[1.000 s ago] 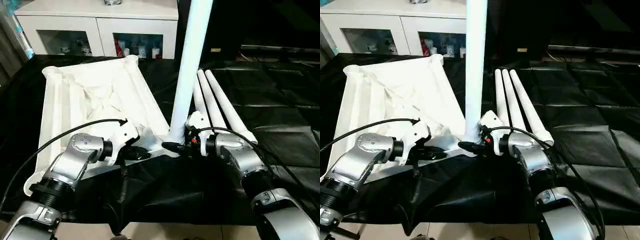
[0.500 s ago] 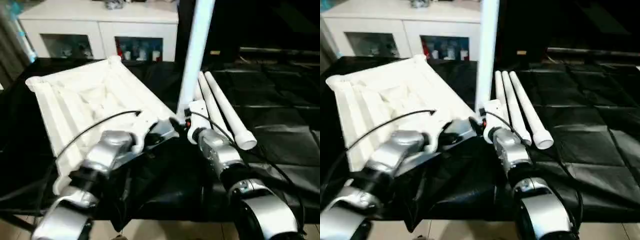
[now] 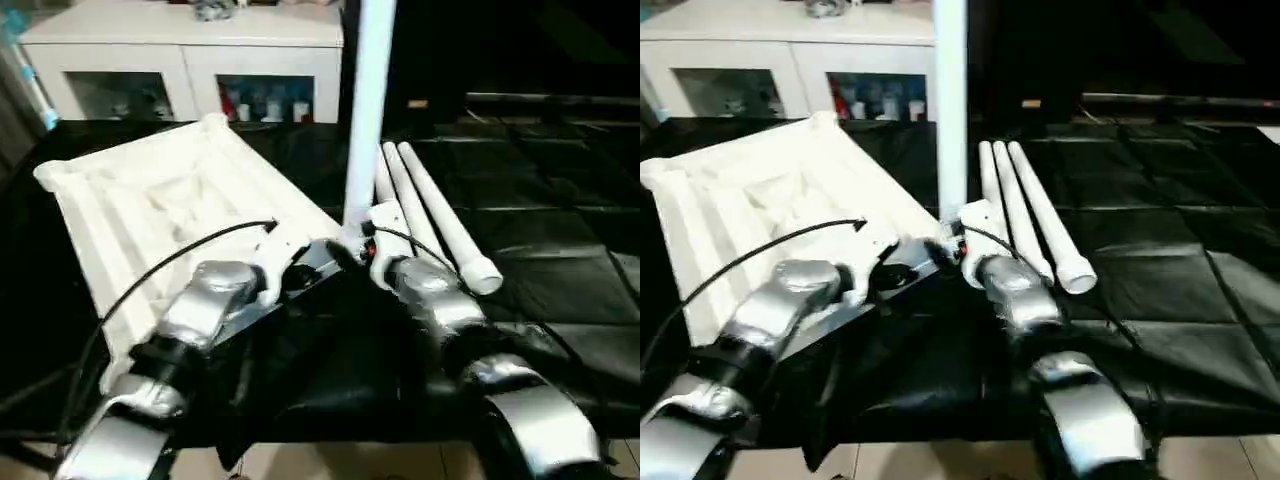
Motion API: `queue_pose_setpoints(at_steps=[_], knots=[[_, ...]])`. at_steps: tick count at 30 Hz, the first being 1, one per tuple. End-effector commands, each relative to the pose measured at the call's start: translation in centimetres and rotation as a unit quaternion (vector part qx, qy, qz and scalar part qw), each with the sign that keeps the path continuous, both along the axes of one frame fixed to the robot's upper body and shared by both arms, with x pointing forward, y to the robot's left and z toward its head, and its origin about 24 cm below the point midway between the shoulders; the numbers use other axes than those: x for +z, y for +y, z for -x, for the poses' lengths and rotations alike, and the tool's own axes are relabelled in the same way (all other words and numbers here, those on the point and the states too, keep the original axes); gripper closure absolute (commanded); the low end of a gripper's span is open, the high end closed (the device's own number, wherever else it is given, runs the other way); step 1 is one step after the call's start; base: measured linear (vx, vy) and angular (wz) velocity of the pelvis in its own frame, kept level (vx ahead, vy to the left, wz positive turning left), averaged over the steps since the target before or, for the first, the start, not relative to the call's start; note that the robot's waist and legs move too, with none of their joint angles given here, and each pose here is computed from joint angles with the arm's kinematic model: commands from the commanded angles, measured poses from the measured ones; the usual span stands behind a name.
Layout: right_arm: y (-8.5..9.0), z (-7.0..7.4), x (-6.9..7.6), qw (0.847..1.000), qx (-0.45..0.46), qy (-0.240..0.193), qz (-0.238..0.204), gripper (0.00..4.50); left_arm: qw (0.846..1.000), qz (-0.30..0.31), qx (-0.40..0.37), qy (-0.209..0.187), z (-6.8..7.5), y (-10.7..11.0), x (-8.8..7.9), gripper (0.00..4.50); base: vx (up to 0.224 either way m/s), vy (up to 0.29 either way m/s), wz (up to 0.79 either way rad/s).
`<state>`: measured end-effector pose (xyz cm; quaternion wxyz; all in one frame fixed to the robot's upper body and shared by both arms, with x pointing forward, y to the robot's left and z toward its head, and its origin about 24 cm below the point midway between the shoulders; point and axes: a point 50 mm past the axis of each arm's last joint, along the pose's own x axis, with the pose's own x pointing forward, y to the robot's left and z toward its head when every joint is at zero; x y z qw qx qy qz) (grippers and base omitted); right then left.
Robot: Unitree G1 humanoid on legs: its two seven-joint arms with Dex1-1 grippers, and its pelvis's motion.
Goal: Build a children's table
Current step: Rotate leg to tighten
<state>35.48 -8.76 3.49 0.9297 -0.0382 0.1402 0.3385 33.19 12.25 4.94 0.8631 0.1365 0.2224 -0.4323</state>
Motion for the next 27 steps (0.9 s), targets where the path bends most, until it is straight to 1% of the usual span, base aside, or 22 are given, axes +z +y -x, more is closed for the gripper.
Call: queue_pose_setpoints(at_steps=[1, 2, 4, 5, 7, 8, 9, 12, 18, 20, 22, 23, 27], knots=[[1.4, 1.1, -0.7, 0.997, 0.078, 0.014, 0.012, 0.64, 1.0, 0.001, -0.015, 0.004, 0.4, 0.0, -0.5, 4.5, 0.0, 0.0, 0.0], [0.9, 1.2, -0.6, 0.996, 0.09, 0.012, 0.011, 0.64, 0.999, 0.008, -0.034, 0.009, 0.8, 0.3, -0.4, 4.5, 0.0, 0.0, 0.0], [0.4, 1.3, -0.4, 0.995, 0.099, 0.011, 0.01, 0.64, 0.998, 0.012, -0.055, 0.011, 1.2, 0.5, -0.4, 4.5, 0.0, 0.0, 0.0], [-0.2, 1.4, -0.3, 0.993, 0.114, 0.008, 0.013, 0.64, 0.996, 0.023, -0.089, 0.017, 1.9, 0.7, -0.3, 4.5, 0.0, 0.0, 0.0], [-1.0, 1.6, -0.1, 0.991, 0.135, 0.003, 0.018, 0.64, 0.992, 0.026, -0.12, 0.029, 2.7, 1.2, -0.2, 4.5, 0.0, 0.0, 0.0], [-1.0, 1.6, -0.1, 0.991, 0.135, 0.003, 0.018, 0.64, 0.992, 0.026, -0.121, 0.029, 2.7, 1.2, -0.2, 4.5, 0.0, 0.0, 0.0], [-1.7, 1.9, 0.2, 0.988, 0.153, 0.001, 0.02, 0.64, 0.99, 0.021, -0.136, 0.032, 3.1, 1.8, -0.2, 4.5, 0.0, 0.0, 0.0], [-2.3, 2.2, 0.5, 0.984, 0.178, 0.002, 0.02, 0.64, 0.988, 0.014, -0.147, 0.037, 3.5, 2.6, -0.2, 4.5, 0.0, 0.0, 0.0], [-2.9, 2.8, 0.8, 0.976, 0.217, 0.007, 0.019, 0.64, 0.988, 0.006, -0.15, 0.045, 3.8, 3.8, -0.1, 4.5, 0.0, 0.0, 0.0], [-2.9, 3.0, 1.0, 0.972, 0.233, 0.011, 0.012, 0.64, 0.987, 0.003, -0.152, 0.047, 3.9, 4.4, 0.0, 4.5, 0.0, 0.0, 0.0], [-2.9, 3.2, 1.0, 0.971, 0.238, 0.014, 0.007, 0.89, 0.987, 0.005, -0.154, 0.049, 4.0, 4.5, 0.1, 4.5, 0.0, 0.0, 0.0], [-2.9, 3.2, 1.0, 0.971, 0.24, 0.015, 0.005, 0.89, 0.987, 0.005, -0.155, 0.05, 4.0, 4.6, 0.1, 4.5, 0.0, 0.0, 0.0], [-2.5, 3.3, 0.8, 0.973, 0.232, 0.008, -0.01, 1.22, 0.988, -0.006, -0.143, 0.054, 3.9, 4.7, -0.3, 4.5, 0.0, 0.0, 0.0]])
